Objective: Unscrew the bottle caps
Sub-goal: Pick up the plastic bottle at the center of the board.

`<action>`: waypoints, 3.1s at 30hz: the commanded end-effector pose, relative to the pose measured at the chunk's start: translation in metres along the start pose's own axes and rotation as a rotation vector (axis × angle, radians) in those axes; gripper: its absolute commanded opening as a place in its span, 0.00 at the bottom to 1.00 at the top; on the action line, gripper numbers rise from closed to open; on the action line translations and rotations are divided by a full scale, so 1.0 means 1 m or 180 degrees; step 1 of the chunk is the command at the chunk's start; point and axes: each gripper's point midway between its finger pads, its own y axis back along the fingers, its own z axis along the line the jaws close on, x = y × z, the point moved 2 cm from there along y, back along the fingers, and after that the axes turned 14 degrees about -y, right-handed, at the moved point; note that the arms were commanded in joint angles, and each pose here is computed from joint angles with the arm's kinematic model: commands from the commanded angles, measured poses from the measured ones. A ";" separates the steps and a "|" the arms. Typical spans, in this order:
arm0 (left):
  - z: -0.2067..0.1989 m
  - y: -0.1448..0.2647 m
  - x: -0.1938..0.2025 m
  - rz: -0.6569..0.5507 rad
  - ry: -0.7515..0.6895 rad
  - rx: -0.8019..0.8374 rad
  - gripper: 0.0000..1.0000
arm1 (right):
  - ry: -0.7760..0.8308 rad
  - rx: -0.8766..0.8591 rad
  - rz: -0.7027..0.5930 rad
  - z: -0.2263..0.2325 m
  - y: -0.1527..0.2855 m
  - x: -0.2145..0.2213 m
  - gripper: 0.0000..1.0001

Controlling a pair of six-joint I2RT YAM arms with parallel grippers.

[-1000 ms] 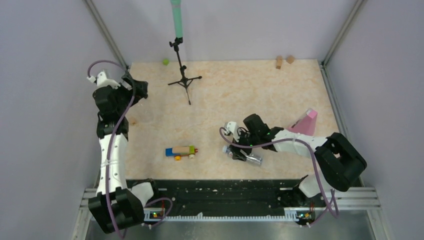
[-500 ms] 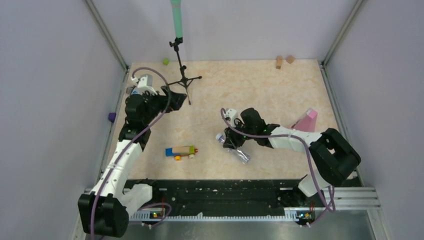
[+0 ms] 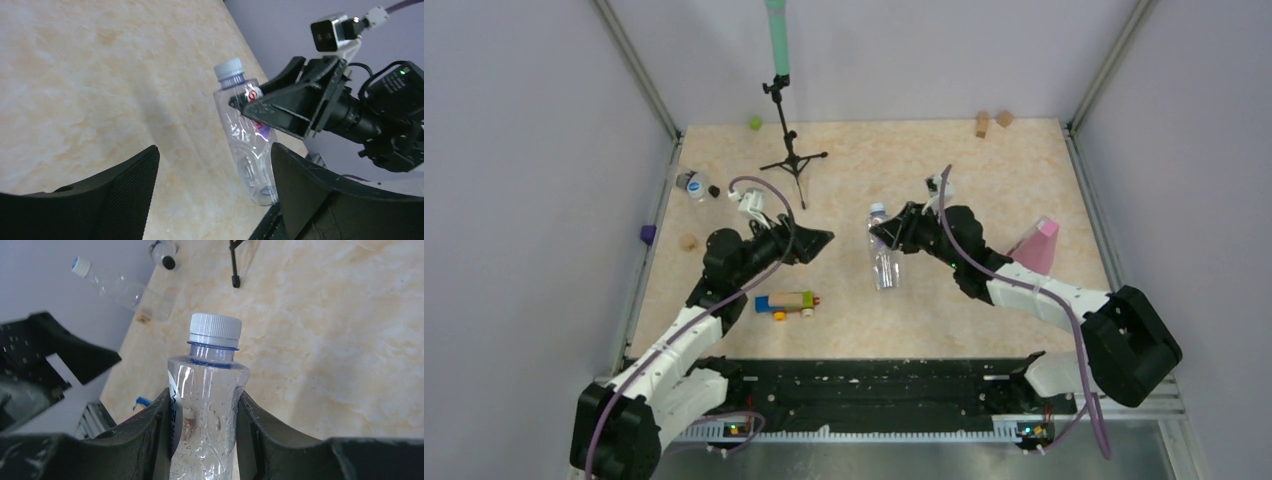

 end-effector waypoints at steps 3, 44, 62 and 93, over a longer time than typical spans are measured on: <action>-0.054 -0.015 0.017 0.0043 0.0096 0.0609 0.86 | -0.1181 -0.0217 -0.0712 0.015 0.005 -0.037 0.12; -0.078 -0.061 0.090 0.1340 -0.0262 0.0904 0.09 | -0.1136 -0.0881 -0.0666 0.029 0.034 -0.020 0.70; -0.094 -0.006 0.103 0.2138 -0.1668 0.1249 0.16 | -0.0882 -0.0726 0.0572 0.038 0.046 -0.006 0.71; -0.101 -0.044 0.093 0.1324 -0.0921 0.0875 0.80 | -0.1413 -0.0960 0.0359 0.032 0.060 0.010 0.16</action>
